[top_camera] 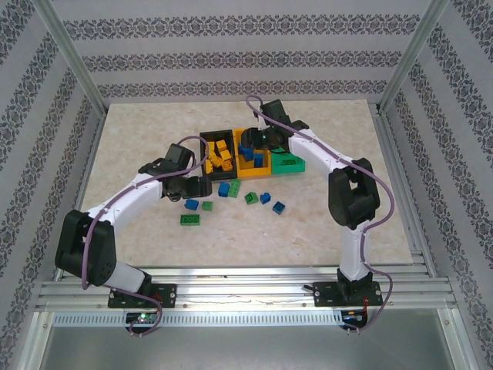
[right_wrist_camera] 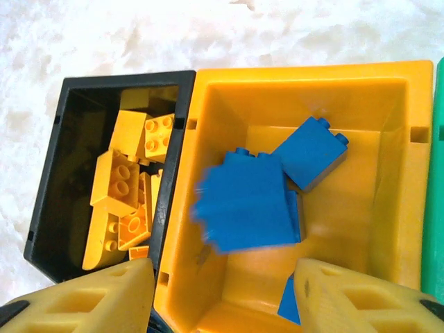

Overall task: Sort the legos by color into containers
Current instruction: Place the lego in the container, then pick up the lego from the center of the table, then place the lego in the container.

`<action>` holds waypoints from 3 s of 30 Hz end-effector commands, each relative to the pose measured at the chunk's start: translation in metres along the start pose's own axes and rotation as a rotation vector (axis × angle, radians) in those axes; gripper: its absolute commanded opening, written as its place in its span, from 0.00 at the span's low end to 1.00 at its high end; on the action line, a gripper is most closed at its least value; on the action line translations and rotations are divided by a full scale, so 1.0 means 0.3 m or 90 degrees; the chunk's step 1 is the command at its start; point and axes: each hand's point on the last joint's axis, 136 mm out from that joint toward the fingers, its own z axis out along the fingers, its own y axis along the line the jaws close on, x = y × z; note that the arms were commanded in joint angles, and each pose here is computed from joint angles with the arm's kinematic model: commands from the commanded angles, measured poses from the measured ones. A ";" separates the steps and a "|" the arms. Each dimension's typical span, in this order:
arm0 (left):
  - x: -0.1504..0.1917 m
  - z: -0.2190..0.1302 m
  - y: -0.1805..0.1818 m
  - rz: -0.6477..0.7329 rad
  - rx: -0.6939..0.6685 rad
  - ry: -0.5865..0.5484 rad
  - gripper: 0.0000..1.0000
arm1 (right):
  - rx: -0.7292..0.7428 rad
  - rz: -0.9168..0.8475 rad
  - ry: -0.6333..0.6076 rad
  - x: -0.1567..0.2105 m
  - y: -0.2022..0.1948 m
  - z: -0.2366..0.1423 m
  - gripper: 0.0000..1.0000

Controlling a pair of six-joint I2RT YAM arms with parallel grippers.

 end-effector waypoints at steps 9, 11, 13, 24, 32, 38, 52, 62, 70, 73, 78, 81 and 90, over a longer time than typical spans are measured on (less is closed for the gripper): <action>0.081 0.114 0.078 -0.011 -0.051 0.105 0.79 | -0.010 -0.026 0.030 0.111 0.003 -0.125 0.59; 0.088 0.126 0.105 -0.003 -0.078 0.115 0.77 | -0.005 -0.019 0.031 0.149 -0.012 -0.150 0.59; 0.091 0.140 0.121 0.003 -0.093 0.123 0.76 | -0.002 -0.015 0.035 0.188 -0.022 -0.174 0.59; 0.103 0.207 0.180 0.020 -0.138 0.163 0.73 | 0.044 0.002 0.066 0.415 -0.111 -0.288 0.59; 0.131 0.234 0.229 0.000 -0.154 0.179 0.66 | 0.075 0.024 0.082 0.506 -0.178 -0.301 0.59; 0.152 0.249 0.236 -0.009 -0.145 0.185 0.56 | 0.097 0.030 0.091 0.530 -0.213 -0.303 0.59; 0.034 0.148 0.120 -0.010 -0.055 0.100 0.39 | 0.121 0.037 0.180 0.637 -0.282 -0.241 0.60; -0.247 -0.046 -0.110 0.008 0.083 -0.051 0.39 | 0.101 0.007 0.257 0.725 -0.239 -0.173 0.60; -0.421 -0.049 -0.312 0.061 0.125 -0.074 0.41 | 0.104 -0.007 0.284 0.765 -0.210 -0.125 0.53; -0.463 -0.020 -0.398 0.085 0.136 -0.065 0.41 | 0.109 -0.003 0.290 0.784 -0.222 -0.132 0.39; -0.524 0.029 -0.540 0.137 0.136 -0.060 0.43 | 0.116 0.008 0.281 0.806 -0.236 -0.175 0.49; -0.538 0.089 -0.569 0.152 0.111 -0.041 0.44 | 0.106 0.017 0.277 0.816 -0.225 -0.190 0.52; -0.532 0.231 -0.566 0.184 0.060 0.016 0.70 | 0.104 0.015 0.295 0.875 -0.202 -0.178 0.53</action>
